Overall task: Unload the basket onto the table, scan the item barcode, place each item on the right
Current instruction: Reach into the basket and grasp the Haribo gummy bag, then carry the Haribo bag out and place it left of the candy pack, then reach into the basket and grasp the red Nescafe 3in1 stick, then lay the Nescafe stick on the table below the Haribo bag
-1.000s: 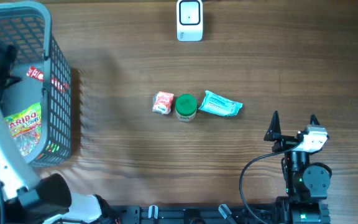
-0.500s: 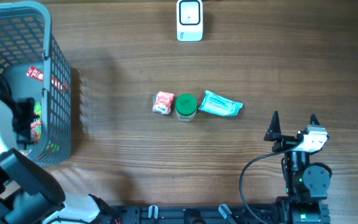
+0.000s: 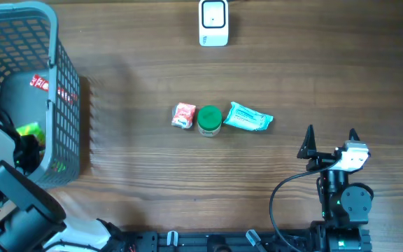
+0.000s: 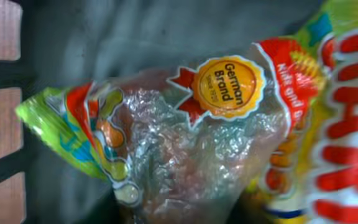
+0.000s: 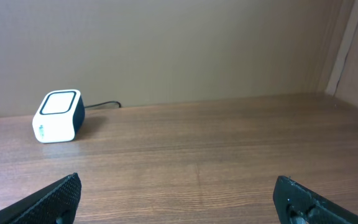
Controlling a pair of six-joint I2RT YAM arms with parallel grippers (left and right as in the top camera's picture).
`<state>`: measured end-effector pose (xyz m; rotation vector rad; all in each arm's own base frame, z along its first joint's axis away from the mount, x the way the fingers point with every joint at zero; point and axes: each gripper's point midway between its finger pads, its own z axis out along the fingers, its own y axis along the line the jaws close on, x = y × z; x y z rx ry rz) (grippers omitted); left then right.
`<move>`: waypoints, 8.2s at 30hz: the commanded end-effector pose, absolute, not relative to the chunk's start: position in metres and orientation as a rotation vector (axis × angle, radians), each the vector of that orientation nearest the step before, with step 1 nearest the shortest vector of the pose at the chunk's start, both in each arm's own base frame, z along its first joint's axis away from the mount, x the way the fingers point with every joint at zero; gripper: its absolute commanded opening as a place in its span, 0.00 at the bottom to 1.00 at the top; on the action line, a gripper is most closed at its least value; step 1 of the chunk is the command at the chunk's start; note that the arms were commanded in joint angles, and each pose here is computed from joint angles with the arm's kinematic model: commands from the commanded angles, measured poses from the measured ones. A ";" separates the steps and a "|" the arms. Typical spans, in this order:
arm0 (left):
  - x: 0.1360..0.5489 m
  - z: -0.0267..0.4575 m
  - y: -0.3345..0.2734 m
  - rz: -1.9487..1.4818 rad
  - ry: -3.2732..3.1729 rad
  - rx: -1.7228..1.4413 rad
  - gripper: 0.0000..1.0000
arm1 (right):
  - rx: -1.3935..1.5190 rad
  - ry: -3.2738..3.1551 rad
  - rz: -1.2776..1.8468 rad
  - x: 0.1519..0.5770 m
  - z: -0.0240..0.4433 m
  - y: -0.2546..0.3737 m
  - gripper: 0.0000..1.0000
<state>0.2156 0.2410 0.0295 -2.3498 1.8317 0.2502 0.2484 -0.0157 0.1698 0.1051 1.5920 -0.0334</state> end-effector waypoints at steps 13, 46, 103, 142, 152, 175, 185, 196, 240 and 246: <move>0.311 0.212 0.251 -0.333 1.580 -1.911 0.04 | 0.082 1.587 -0.032 0.248 0.171 -0.013 1.00; 0.301 0.075 -0.096 0.211 2.704 -1.366 0.04 | 0.082 1.587 -0.032 0.248 0.171 -0.013 1.00; 0.350 0.384 0.046 -0.092 1.752 -1.233 1.00 | 0.082 1.587 -0.032 0.248 0.171 -0.013 1.00; 0.403 0.041 0.221 0.116 2.642 -1.391 1.00 | 0.082 1.587 -0.032 0.248 0.171 -0.013 1.00; 0.380 0.027 0.228 0.273 2.736 -1.394 0.93 | 0.082 1.587 -0.032 0.248 0.171 -0.013 1.00; 0.368 0.089 0.231 0.305 2.550 -1.560 1.00 | 0.082 1.587 -0.032 0.248 0.171 -0.013 1.00; 0.362 0.057 0.223 0.254 2.616 -1.598 1.00 | 0.082 1.587 -0.032 0.248 0.171 -0.013 1.00; 0.317 -0.005 0.231 0.265 2.623 -1.724 1.00 | 0.083 1.587 -0.032 0.248 0.171 -0.013 1.00; 0.299 0.140 -0.185 -0.418 2.843 -0.136 0.04 | 0.083 1.587 -0.032 0.248 0.171 -0.013 1.00; 0.255 0.067 -0.178 -0.313 2.882 -0.791 0.04 | 0.082 1.587 -0.032 0.248 0.171 -0.013 1.00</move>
